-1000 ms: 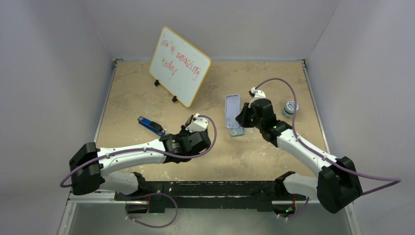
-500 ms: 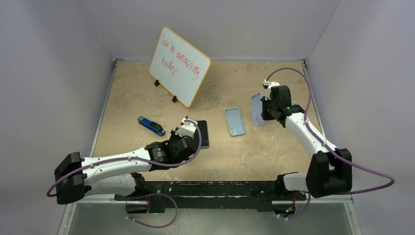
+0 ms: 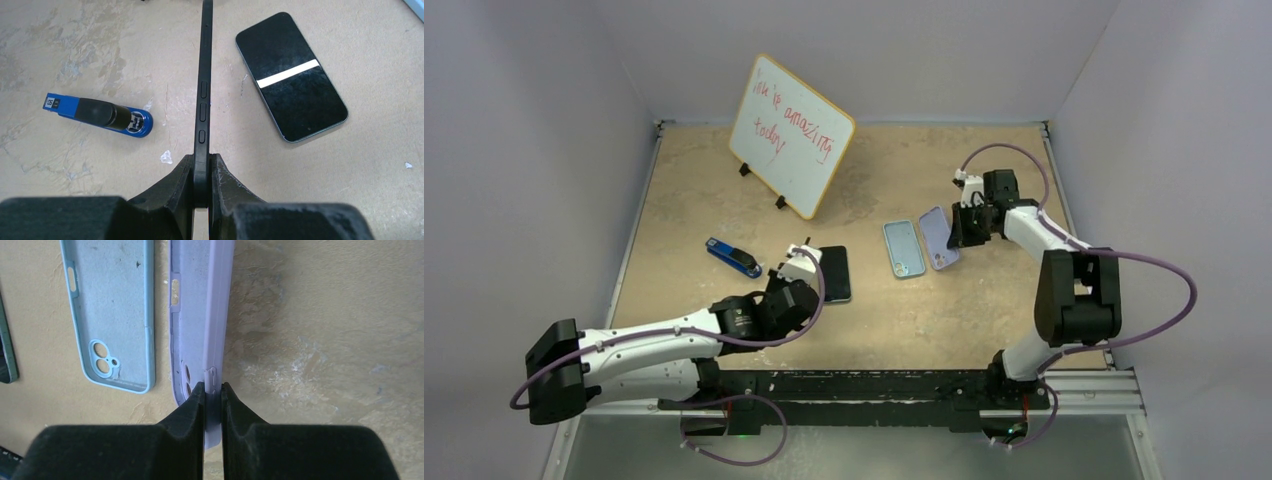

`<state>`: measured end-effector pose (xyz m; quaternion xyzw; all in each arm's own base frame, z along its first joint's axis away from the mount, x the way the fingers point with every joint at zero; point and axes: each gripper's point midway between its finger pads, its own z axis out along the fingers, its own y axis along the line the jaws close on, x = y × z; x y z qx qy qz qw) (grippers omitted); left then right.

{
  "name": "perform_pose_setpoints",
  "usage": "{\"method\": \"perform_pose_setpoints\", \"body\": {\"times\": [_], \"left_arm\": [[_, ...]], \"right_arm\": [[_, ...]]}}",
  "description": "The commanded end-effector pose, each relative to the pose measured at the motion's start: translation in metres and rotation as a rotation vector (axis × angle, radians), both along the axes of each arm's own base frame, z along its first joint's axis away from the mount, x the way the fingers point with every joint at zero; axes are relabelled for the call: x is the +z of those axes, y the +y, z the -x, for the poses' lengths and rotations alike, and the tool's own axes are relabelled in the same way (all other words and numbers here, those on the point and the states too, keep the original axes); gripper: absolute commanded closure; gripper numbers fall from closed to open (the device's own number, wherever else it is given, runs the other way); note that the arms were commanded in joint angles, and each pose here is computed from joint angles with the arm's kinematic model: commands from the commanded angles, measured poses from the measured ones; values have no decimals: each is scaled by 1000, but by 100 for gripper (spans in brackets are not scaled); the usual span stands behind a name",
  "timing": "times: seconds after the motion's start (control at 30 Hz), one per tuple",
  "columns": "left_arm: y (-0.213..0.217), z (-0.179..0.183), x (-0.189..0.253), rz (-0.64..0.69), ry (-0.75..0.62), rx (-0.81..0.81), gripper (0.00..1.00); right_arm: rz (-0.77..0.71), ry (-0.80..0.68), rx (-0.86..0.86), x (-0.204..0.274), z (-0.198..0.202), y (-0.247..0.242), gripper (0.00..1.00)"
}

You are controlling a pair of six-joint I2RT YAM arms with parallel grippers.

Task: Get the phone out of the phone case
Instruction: Place the phone case at the center of the board.

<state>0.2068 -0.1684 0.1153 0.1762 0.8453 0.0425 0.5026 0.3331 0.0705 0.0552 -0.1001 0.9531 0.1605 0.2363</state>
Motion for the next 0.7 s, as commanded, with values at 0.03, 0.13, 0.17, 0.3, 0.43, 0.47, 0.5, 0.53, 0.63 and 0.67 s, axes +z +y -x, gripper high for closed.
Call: {"method": "perform_pose_setpoints", "body": {"times": [0.03, 0.13, 0.17, 0.3, 0.43, 0.47, 0.5, 0.53, 0.63, 0.67], "left_arm": [[-8, -8, 18, 80, -63, 17, 100], [-9, -9, 17, 76, -61, 17, 100], [-9, -9, 16, 73, -60, 17, 100], [-9, -10, 14, 57, -55, 24, 100], [-7, -10, 12, 41, -51, 35, 100], [-7, -10, 12, 36, -50, 38, 100], [-7, -11, 12, 33, -48, 39, 100], [-8, -11, 12, 33, -47, 41, 100], [-8, -11, 10, 24, -41, 46, 100], [-9, -11, 8, 20, -35, 47, 100]], "right_arm": [[-102, -18, 93, 13, -10, 14, 100], [-136, 3, 103, 8, -11, 18, 100], [-150, 13, 102, 7, -12, 20, 100], [-174, 80, 82, -2, -12, 22, 98], [-152, 109, 42, -9, -13, 17, 79], [-145, 104, 24, -8, -13, 16, 71], [-137, 91, 11, -7, -14, 14, 68], [-132, 73, 0, -4, -15, 13, 64], [-136, 8, -27, 5, -18, 12, 49], [-133, -9, -33, 7, -17, 11, 46]]}}
